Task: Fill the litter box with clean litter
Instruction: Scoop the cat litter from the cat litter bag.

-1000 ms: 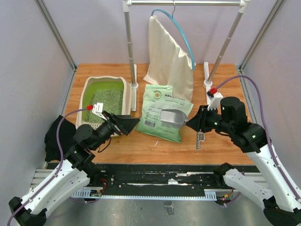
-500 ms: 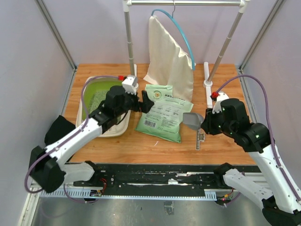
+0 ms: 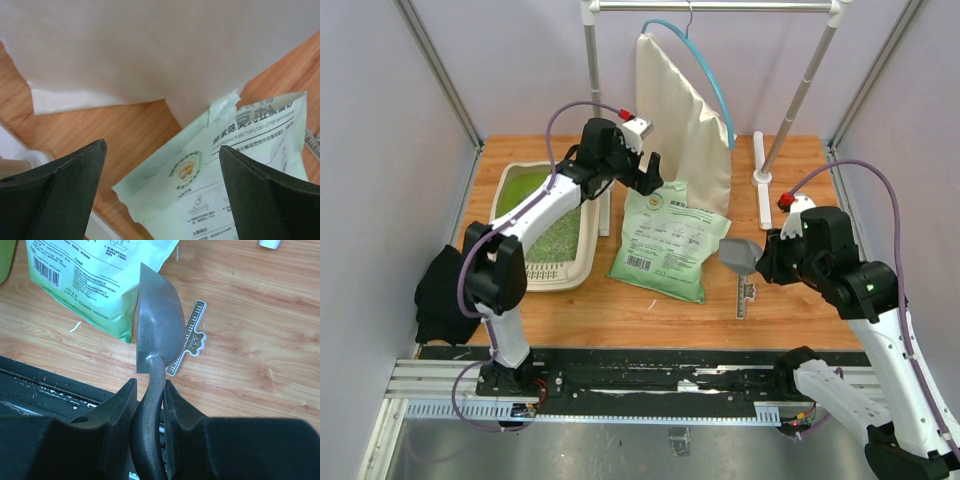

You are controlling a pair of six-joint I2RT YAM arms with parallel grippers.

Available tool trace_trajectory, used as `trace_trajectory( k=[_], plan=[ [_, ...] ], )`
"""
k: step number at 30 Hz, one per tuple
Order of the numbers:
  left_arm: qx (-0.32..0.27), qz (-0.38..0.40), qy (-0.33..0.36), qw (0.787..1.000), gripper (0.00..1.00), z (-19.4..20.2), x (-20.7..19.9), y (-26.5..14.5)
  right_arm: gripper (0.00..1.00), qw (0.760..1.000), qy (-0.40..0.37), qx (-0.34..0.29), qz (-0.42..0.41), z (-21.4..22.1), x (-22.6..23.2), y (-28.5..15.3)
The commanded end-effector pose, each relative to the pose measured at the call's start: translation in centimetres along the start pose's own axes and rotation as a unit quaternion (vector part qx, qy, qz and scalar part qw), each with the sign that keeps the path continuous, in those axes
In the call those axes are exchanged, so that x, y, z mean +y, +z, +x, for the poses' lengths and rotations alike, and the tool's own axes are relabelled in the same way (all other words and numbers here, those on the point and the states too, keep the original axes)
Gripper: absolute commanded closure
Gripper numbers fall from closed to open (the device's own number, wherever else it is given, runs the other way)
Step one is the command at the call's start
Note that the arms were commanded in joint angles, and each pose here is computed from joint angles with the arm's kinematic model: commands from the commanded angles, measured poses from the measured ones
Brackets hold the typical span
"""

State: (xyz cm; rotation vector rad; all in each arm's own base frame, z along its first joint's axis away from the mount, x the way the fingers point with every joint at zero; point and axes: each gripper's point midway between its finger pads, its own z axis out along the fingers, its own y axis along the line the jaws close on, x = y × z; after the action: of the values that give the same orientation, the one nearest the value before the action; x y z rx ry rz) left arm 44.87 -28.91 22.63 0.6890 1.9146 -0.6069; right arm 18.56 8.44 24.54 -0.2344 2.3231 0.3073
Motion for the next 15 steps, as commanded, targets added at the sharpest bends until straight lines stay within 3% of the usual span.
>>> trace_trajectory(
  k=[1, 15],
  plan=[
    [0.042, 0.1, 0.049, 0.993, 0.0, 1.3, -1.0, 1.5, 0.99, 0.999, -0.006, -0.026, -0.022, -1.6, 0.4, -1.2],
    [0.098, 0.213, 0.069, 0.97, 0.08, 4.1, -2.6, 2.7, 0.99, 0.999, -0.004, -0.025, -0.039, -2.4, 0.5, -1.9]
  ],
)
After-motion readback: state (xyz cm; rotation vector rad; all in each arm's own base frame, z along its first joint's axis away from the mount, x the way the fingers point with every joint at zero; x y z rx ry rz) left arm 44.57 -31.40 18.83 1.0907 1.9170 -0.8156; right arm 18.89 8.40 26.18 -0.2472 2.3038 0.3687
